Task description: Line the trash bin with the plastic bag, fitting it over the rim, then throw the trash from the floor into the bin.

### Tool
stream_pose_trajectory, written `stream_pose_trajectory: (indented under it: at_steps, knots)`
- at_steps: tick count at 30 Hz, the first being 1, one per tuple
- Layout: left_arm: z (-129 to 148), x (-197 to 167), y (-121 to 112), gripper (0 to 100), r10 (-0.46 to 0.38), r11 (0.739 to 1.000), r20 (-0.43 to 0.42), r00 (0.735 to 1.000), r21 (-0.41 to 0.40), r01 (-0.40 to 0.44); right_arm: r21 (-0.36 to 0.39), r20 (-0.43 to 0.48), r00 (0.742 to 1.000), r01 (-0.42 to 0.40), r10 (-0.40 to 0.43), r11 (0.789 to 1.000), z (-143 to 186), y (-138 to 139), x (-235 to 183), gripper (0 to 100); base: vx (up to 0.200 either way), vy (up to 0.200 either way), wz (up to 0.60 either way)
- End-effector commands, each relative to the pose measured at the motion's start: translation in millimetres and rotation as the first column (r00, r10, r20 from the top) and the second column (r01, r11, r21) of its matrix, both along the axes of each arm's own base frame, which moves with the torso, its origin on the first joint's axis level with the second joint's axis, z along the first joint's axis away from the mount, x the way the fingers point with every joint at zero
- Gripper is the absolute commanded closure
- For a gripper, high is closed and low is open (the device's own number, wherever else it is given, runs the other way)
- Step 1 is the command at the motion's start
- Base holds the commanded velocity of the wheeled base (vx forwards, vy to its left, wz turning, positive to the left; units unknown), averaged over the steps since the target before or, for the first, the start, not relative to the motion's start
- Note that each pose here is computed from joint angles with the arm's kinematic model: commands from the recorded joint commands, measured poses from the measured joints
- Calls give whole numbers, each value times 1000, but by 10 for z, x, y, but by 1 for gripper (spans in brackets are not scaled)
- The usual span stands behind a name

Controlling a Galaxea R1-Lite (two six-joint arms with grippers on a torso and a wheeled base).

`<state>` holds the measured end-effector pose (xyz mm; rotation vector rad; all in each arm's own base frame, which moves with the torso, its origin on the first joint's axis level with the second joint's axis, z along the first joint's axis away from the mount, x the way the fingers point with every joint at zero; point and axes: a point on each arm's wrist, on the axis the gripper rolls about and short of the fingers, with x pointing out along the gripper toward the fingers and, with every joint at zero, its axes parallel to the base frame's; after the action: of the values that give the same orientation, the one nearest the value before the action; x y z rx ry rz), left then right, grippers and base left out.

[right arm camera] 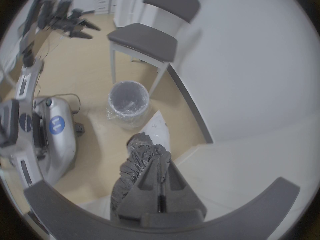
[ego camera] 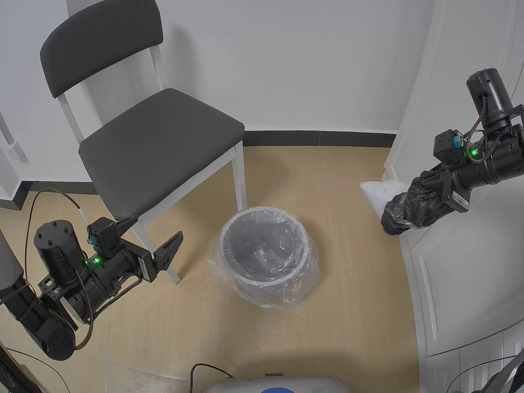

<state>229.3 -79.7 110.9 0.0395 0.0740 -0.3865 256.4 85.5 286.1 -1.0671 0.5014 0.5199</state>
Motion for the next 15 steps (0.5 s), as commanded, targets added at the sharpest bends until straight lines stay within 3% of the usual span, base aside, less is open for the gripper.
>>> stream_pose_trajectory:
  at_steps: [1,2,3,4,7,8,10,15]
  knots:
    - [-14,5,5,0,0,1000,-5,1000,3,0,-323,64,964,-223,257,920,-13,323,29,100,0,0,0]
    - [-19,11,2,0,-1,1000,-7,1000,4,1,-395,71,950,-252,303,883,-43,323,134,100,0,0,0]
    - [-16,13,1,0,-1,1000,-5,1000,3,1,-406,71,948,-256,310,877,-48,323,147,100,0,0,0]
    - [-28,30,-1,0,-1,1000,-10,1000,3,1,-505,94,916,-293,389,812,-95,361,328,100,0,0,0]
    - [-24,81,30,0,16,1000,-4,1000,1,-16,-619,137,858,-316,495,719,-222,518,616,100,0,0,0]
    - [-22,90,35,0,19,1000,-3,1000,1,-19,-626,140,853,-317,502,713,-241,536,643,100,0,0,0]
    - [-20,137,85,0,42,999,1,999,-1,-42,-658,152,818,-335,555,674,-445,737,847,100,0,0,0]
    - [-9,179,131,0,63,998,8,998,-5,-63,-656,142,783,-383,605,650,-808,1130,1078,100,0,0,0]
